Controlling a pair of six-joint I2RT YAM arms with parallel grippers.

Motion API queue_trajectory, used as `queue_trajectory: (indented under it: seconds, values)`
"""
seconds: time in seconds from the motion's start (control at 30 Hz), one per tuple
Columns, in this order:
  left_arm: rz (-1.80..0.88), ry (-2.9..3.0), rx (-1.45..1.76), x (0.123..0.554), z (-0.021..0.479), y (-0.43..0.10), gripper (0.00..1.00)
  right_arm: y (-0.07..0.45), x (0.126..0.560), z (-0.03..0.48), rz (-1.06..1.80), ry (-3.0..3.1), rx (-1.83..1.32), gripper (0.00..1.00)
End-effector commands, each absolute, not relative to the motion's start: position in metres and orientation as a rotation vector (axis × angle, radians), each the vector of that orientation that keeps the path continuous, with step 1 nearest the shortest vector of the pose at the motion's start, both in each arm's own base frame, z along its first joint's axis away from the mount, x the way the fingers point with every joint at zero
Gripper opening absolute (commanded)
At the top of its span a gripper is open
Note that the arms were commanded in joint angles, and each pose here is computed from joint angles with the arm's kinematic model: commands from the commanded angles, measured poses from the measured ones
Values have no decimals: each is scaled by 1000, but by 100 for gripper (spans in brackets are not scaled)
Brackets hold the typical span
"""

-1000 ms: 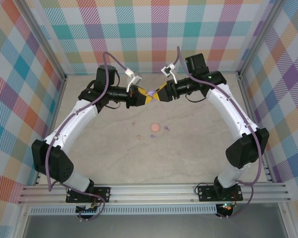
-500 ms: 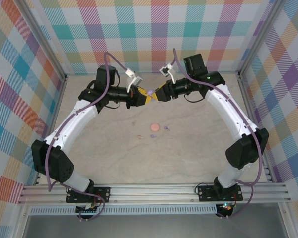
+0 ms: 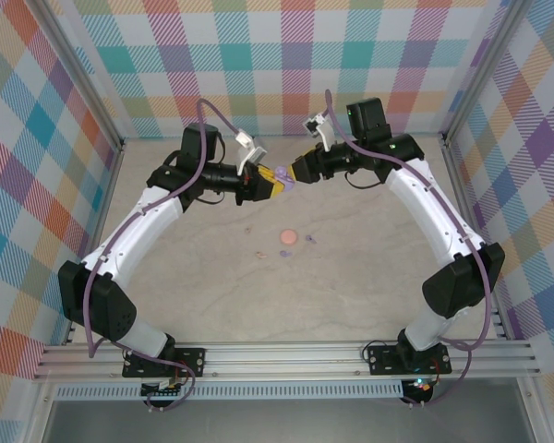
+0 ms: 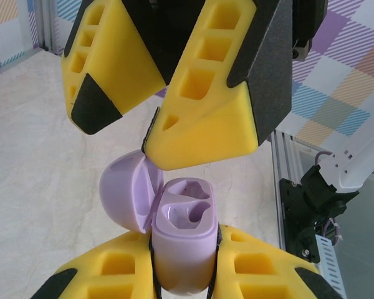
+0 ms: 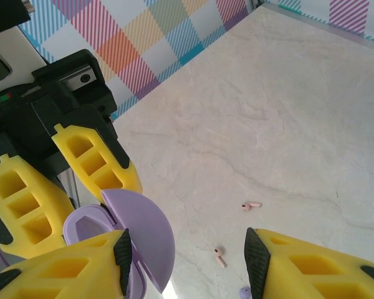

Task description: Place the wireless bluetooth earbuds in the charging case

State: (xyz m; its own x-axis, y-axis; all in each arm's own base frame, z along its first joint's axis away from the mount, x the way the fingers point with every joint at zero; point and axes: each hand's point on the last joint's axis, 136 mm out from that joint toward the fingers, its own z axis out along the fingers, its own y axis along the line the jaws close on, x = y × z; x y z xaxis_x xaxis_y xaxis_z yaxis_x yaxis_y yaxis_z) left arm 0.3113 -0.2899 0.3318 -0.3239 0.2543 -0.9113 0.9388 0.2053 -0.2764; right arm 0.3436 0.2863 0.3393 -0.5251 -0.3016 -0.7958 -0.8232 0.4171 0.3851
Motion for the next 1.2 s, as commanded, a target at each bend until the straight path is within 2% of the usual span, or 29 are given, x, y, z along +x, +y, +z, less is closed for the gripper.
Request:
queue_trajectory:
  seconds: [0.0,0.23,0.5,0.77,1.17]
  values:
    - [-1177,1687,1169,295,341,-292,14,281,343,350,1015,2007,-932,53]
    - [-1143,1776,1034,319,332,-284,13,252,357,343,910,2091,-724,57]
    - [-1114,1754,895,327,346,-267,13,202,369,241,680,2441,-527,56]
    - [-1139,1739,865,302,357,-258,14,203,350,154,659,2684,-611,54]
    - [-1150,1749,830,279,358,-248,14,232,332,87,546,2815,-914,50]
